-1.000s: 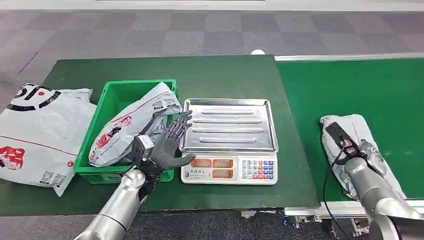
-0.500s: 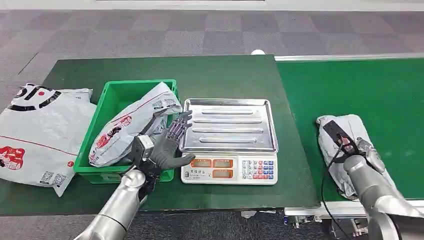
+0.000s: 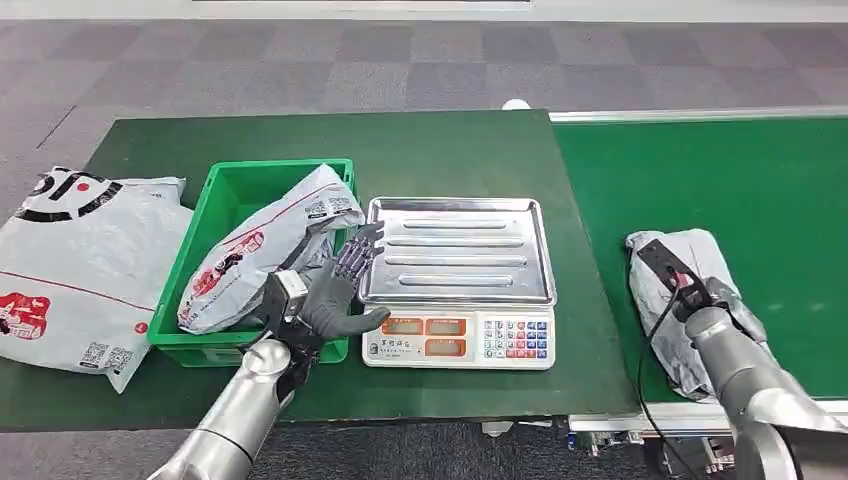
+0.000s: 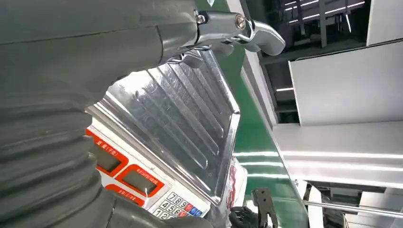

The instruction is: Moved the parcel from conveyor to table for the left to box.

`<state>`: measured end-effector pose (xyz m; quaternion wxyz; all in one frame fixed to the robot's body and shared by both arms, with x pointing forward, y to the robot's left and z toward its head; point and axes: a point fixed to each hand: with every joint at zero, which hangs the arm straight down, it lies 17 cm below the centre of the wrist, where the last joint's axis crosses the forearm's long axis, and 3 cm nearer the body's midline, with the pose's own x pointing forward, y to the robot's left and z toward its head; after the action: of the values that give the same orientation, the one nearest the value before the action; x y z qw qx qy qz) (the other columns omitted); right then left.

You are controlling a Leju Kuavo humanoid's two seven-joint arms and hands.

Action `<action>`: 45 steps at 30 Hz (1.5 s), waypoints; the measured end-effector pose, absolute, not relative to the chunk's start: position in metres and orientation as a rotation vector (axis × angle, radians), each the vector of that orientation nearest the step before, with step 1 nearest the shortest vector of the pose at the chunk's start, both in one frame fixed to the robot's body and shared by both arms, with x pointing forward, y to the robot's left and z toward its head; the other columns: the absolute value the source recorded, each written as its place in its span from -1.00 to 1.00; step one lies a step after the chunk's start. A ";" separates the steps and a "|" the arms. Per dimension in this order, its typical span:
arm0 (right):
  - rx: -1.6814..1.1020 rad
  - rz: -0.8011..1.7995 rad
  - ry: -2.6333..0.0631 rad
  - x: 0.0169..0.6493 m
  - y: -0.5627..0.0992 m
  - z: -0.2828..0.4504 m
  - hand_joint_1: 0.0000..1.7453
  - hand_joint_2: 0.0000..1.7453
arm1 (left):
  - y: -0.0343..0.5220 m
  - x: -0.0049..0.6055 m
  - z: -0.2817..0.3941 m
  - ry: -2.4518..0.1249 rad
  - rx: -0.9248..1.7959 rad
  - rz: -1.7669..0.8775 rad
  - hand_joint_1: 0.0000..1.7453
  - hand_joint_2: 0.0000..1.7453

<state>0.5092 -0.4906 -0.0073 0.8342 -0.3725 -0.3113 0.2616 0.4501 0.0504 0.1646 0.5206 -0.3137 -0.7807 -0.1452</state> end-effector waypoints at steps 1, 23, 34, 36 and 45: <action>-0.786 0.554 -0.664 0.510 -0.490 -0.007 1.00 1.00 | 0.050 0.450 0.165 -1.871 -0.753 -0.348 -1.00 1.00; -0.799 0.568 -0.739 0.509 -0.485 -0.011 -1.00 1.00 | 0.051 0.454 0.163 -1.866 -0.740 -0.352 -1.00 1.00; -0.693 0.600 -0.706 0.484 -0.470 -0.046 -1.00 1.00 | 0.065 0.462 0.160 -1.872 -0.692 -0.336 -1.00 1.00; -0.688 0.603 -0.703 0.483 -0.469 -0.048 -1.00 1.00 | 0.066 0.462 0.159 -1.872 -0.690 -0.337 -1.00 1.00; -0.647 0.620 -0.696 0.469 -0.462 -0.064 1.00 1.00 | 0.066 0.462 0.157 -1.865 -0.688 -0.346 -1.00 1.00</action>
<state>0.4692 -0.4617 -0.0643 0.8434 -0.3062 -0.3295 0.2937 0.4615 0.0656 0.1565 0.5329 -0.2885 -0.7821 -0.1451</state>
